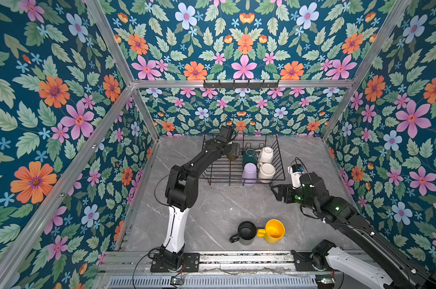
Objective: Load the cups into the dish rack
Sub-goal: 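Open the left gripper off the gold glass while the right gripper reaches the yellow mug, then grasp the yellow mug's rim with the right gripper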
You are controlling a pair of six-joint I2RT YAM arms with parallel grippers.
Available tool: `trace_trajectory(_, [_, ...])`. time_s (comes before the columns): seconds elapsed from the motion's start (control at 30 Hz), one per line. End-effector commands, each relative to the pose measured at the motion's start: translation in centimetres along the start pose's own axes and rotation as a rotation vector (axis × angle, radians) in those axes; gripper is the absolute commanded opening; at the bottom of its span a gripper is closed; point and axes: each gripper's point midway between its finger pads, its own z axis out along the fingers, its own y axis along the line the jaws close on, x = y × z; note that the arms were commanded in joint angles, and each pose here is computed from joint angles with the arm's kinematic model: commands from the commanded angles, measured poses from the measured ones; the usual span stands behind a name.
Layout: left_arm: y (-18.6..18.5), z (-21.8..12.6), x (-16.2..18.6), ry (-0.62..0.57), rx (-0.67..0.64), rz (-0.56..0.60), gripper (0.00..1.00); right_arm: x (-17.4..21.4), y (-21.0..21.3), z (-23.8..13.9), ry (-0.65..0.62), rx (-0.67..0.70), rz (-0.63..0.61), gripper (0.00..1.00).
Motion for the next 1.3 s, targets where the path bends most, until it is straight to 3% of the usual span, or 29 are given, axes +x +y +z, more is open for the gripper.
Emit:
trace_trajectory(0.0, [-0.3,-3.0,-3.3,-0.157,0.019,-0.042,0.9,4.4,-1.1,0.1,0.192,0.031,-0.001,0.81])
trace_trajectory(0.27, [0.4,-12.7,-5.4,-0.468,0.101,-0.166,0.92,10.9,-0.9,-0.4,0.381,0.048,0.002,0.67])
trace_trajectory(0.67, [2.3,-21.2,-2.2,-0.7,0.163,-0.279,0.96,16.0,-2.8,-1.5,0.506,0.213,0.044,0.58])
trace_trajectory(0.9, [3.0,-23.7,-1.3,-0.754,0.16,-0.297,0.99,16.8,-2.9,-0.1,0.49,0.222,0.071,0.48])
trace_trajectory(1.27, [3.9,-24.3,0.4,-0.755,0.138,-0.317,1.0,16.4,-3.1,1.5,0.469,0.259,0.052,0.3])
